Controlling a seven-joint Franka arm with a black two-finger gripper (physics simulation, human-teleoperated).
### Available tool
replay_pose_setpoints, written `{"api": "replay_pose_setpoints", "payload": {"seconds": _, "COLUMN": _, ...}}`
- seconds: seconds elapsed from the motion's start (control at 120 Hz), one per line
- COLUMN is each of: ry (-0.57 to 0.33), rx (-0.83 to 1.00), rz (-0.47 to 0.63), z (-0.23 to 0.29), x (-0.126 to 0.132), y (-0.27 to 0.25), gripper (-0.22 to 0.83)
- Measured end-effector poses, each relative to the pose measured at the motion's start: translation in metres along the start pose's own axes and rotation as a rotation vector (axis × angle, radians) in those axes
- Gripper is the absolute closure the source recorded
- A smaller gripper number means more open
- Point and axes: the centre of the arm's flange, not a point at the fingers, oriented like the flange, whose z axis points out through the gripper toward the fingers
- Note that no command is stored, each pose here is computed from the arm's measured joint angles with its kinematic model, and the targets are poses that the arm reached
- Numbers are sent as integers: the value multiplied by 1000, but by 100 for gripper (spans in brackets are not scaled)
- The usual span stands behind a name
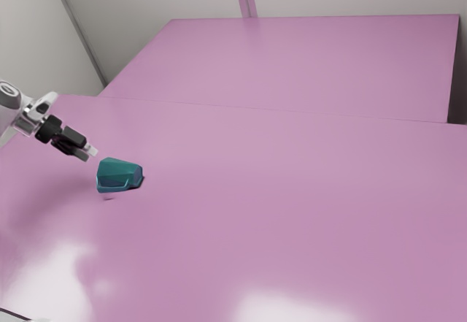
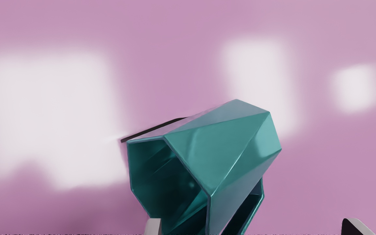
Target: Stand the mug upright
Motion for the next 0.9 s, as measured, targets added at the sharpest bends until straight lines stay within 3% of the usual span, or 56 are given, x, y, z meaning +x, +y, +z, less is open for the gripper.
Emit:
{"api": "replay_pose_setpoints", "payload": {"seconds": 0.617, "ry": 59, "rx": -245, "rz": -122, "z": 57, "x": -16, "y": -31, "gripper": 0}}
{"api": "replay_pose_setpoints", "payload": {"seconds": 0.9, "ry": 64, "rx": -313, "rz": -137, "z": 61, "x": -21, "y": -34, "gripper": 16}}
